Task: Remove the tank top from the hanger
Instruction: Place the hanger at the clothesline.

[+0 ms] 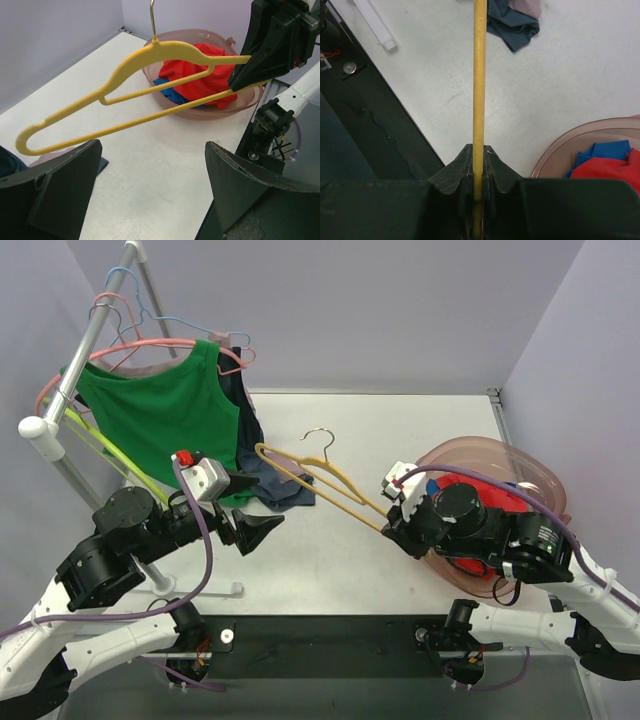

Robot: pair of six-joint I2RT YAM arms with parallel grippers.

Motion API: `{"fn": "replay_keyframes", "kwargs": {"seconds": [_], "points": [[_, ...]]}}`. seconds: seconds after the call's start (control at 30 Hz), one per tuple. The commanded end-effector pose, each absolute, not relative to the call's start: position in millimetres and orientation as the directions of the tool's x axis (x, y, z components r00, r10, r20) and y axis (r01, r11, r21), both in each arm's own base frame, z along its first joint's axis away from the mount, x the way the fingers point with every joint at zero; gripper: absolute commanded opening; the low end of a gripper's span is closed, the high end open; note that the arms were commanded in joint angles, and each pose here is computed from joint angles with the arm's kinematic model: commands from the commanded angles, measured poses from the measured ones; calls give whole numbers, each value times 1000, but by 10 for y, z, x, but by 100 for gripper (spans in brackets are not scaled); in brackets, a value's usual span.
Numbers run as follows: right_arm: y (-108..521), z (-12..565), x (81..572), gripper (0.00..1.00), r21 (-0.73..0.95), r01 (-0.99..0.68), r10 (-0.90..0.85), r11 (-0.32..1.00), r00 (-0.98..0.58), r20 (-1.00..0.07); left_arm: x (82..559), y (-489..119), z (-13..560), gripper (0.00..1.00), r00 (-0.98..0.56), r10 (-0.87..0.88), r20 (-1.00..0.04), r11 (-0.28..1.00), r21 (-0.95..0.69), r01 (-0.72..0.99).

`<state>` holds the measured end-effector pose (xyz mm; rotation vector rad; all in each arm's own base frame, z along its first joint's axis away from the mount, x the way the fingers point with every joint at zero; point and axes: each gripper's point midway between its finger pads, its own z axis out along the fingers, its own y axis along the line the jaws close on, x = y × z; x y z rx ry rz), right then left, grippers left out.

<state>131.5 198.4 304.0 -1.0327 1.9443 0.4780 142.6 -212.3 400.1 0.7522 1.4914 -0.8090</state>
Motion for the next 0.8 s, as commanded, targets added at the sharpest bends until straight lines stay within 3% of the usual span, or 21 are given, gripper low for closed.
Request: {"fn": "replay_keyframes", "kwargs": {"seconds": [0.0,0.2,0.4,0.77], "points": [[1977,3383,1420,0,-40,-764,-367,643,-262,-893,1294,-2237,4084,96,-71,-36,-997,465,-80,882],[1989,3856,1643,0,-112,-712,-341,693,-187,-921,1230,-2359,3785,95,-128,3,-992,408,-115,906],[2242,4276,1848,0,-213,-727,-395,653,-87,-914,1167,-2396,3465,95,-185,41,-982,381,-155,911],[2967,4648,1985,0,-192,-816,-374,545,-32,-927,1067,-2424,2834,96,-293,63,-954,359,-252,898]]}}
